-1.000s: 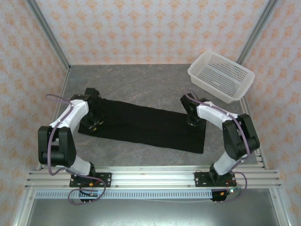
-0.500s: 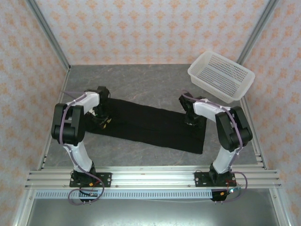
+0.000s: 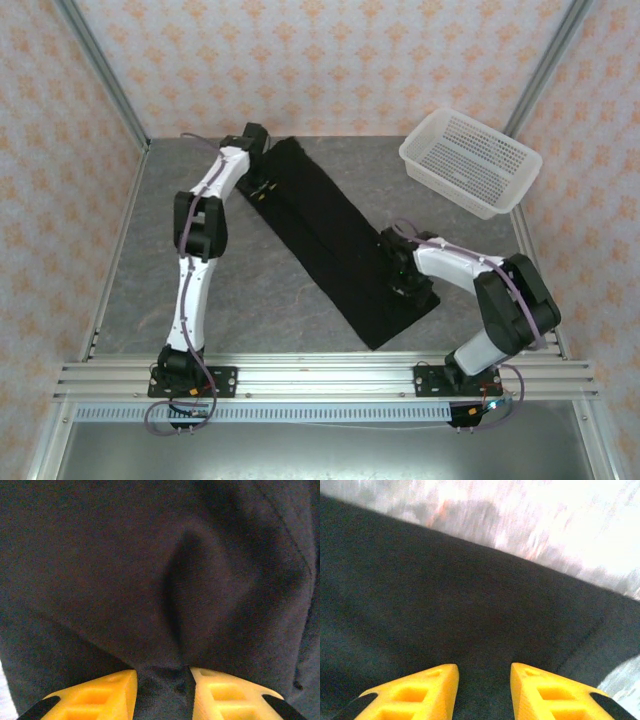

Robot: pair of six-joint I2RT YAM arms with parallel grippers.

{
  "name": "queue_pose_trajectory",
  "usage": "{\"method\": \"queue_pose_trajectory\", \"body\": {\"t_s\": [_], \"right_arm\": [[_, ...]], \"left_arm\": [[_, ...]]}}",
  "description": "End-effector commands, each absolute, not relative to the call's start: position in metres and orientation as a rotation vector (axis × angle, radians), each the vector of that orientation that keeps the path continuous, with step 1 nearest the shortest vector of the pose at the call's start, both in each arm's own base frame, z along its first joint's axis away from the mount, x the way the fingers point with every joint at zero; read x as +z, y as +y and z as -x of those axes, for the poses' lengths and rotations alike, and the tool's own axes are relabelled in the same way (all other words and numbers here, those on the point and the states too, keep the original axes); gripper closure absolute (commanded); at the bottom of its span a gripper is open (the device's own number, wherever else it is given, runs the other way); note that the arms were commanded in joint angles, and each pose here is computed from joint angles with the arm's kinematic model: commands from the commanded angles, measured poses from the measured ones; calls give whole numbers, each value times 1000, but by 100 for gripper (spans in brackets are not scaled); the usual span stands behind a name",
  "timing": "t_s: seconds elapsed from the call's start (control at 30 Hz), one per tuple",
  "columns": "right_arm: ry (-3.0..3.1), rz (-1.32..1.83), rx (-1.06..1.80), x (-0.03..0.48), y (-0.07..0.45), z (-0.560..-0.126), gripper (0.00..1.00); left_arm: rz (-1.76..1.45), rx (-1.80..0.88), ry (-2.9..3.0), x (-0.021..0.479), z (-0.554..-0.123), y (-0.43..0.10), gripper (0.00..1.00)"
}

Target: Fold and stack the t-shirts

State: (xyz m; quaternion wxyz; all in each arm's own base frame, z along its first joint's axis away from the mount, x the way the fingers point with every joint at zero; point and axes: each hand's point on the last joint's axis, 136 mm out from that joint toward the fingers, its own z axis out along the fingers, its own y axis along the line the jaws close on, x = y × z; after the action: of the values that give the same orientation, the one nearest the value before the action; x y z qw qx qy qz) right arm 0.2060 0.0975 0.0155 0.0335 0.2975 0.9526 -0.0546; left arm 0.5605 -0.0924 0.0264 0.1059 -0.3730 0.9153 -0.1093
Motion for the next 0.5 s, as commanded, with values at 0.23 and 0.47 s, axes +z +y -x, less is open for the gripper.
{"method": "queue_pose_trajectory", "body": {"t_s": [0.23,0.47], "right_arm": [[3028,-1107,55,-16,191,-155,65],[2975,-1101,75,7,219,-173,65]], "left_arm": [[960,-715,2605,-8,-611,-206,65],[814,-780,2483,51,-636,-223,50]]}}
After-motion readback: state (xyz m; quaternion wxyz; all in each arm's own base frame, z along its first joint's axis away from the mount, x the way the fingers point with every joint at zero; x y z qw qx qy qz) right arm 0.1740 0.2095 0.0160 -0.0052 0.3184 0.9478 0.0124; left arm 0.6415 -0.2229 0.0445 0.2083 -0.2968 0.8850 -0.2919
